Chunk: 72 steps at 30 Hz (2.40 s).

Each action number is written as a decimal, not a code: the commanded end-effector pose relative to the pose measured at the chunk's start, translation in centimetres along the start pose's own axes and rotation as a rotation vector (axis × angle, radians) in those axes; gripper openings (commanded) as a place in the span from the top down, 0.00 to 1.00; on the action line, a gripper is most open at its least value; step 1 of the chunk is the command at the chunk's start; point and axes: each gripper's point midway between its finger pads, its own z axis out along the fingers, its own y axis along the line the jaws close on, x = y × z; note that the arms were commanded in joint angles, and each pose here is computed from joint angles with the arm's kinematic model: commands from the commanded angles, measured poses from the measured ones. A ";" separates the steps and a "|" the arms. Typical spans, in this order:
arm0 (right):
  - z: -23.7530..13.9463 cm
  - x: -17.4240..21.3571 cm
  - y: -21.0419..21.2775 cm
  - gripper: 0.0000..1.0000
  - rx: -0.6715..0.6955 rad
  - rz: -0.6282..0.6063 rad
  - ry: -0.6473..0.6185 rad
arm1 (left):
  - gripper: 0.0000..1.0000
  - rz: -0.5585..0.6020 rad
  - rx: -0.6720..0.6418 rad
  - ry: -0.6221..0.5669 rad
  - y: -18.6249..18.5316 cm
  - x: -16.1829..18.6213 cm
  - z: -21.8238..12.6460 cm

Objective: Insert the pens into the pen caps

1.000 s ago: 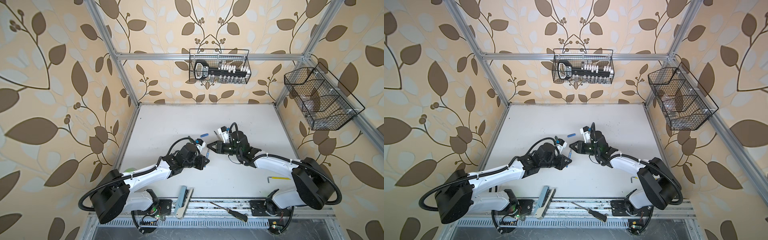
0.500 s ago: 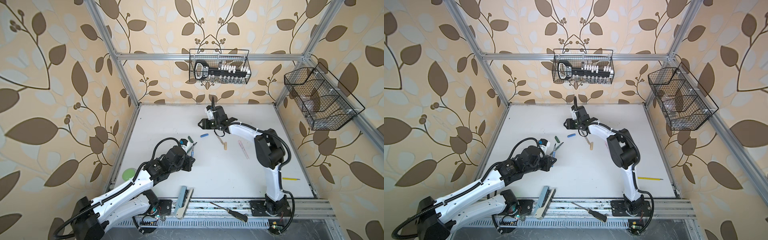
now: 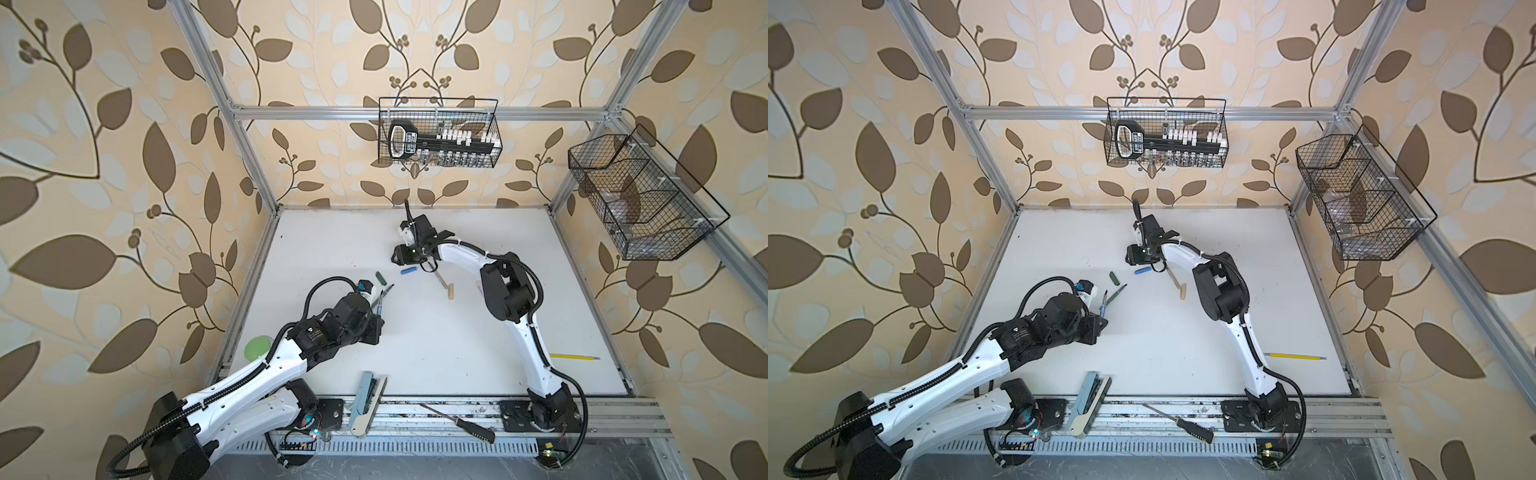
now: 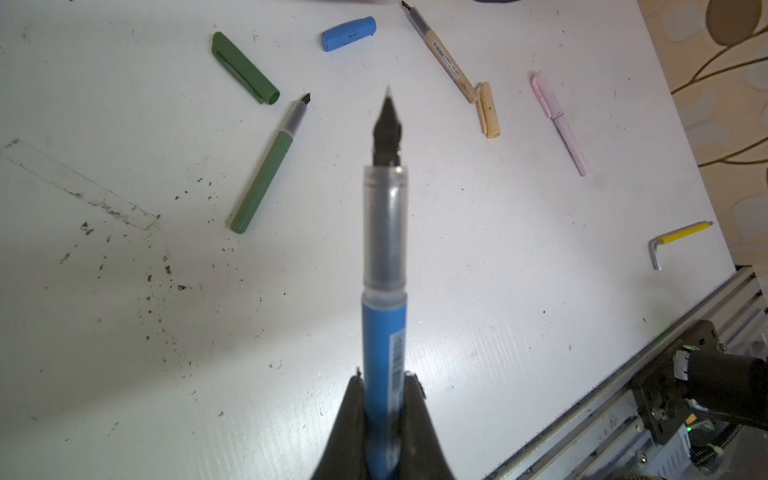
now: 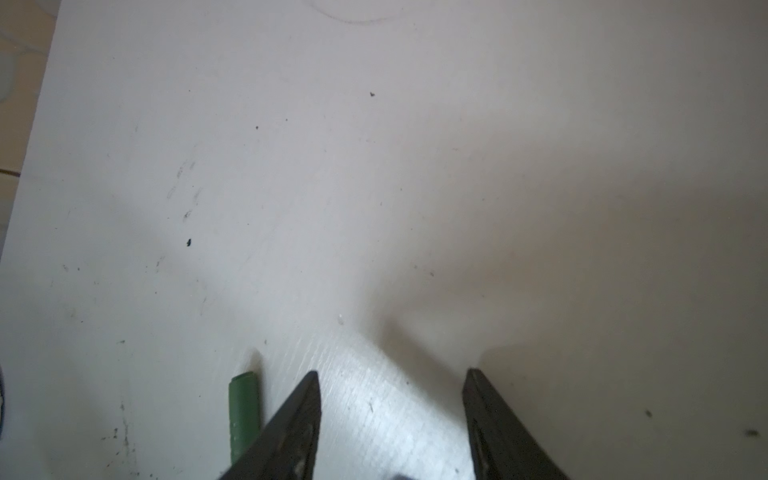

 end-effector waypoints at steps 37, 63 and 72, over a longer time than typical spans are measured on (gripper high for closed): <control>-4.2 10.5 2.2 0.58 -0.050 -0.108 0.247 | 0.90 0.056 0.035 -0.084 -1.0 -2.3 -1.6; -8.6 9.9 -1.7 0.52 0.062 -0.109 0.233 | 0.90 0.078 0.037 -0.091 -0.9 -2.1 -1.4; -4.5 9.6 0.5 0.49 -0.008 -0.127 0.269 | 0.90 0.073 0.039 -0.082 -1.0 -2.0 -1.4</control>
